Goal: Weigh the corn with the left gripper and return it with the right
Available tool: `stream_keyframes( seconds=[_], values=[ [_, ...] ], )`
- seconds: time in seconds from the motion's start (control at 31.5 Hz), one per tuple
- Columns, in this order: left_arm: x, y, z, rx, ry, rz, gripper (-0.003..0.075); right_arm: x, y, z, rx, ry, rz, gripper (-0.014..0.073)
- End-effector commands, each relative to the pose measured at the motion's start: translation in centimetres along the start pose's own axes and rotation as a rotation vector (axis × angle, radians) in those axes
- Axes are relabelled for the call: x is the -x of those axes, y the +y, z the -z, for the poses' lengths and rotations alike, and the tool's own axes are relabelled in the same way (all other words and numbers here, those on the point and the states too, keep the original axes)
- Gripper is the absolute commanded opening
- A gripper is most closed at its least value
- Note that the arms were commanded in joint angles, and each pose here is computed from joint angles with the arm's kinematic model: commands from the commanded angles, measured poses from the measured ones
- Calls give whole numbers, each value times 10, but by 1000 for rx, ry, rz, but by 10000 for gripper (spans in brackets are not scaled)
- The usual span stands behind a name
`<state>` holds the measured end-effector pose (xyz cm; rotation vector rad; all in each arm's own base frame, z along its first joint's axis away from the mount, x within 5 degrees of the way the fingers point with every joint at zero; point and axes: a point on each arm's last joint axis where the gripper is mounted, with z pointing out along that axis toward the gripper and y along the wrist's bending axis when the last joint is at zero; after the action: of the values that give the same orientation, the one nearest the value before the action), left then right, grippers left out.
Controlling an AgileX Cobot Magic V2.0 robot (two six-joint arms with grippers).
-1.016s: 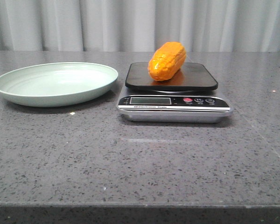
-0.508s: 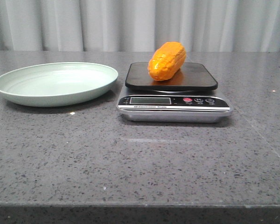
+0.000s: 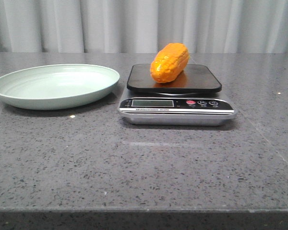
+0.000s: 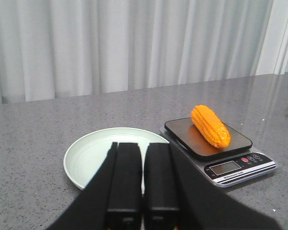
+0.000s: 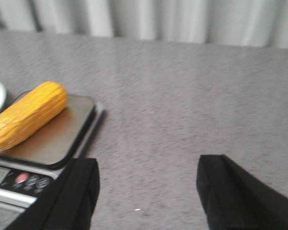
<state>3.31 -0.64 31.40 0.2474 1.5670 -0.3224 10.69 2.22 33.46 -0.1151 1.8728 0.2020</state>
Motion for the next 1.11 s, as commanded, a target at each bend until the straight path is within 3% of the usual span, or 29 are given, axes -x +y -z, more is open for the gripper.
stream_keyframes(
  seconds=[0.0, 0.16, 0.35, 0.51, 0.73, 0.86, 1.08],
  values=[
    [14, -2, 1, -16, -81, -2, 132, 30, 14, -12, 93, -18, -1, 552],
    [14, -2, 1, -16, -81, -2, 132, 58, 43, -43, 212, 109, 28, 529],
    [14, -2, 1, -16, -81, -2, 132, 95, 76, -96, 245, 257, -107, 501],
    [14, -2, 1, -16, -81, -2, 132, 111, 96, -148, 194, 430, -159, 501],
    [13, -2, 1, -14, -80, -5, 132, 125, 115, -205, 86, 611, -349, 501],
    [13, -2, 1, -14, -78, -5, 132, 122, 117, -224, -9, 724, -370, 501],
    [13, -2, 1, -14, -78, -5, 132, 104, 128, -246, -81, 794, -346, 501]
  ],
)
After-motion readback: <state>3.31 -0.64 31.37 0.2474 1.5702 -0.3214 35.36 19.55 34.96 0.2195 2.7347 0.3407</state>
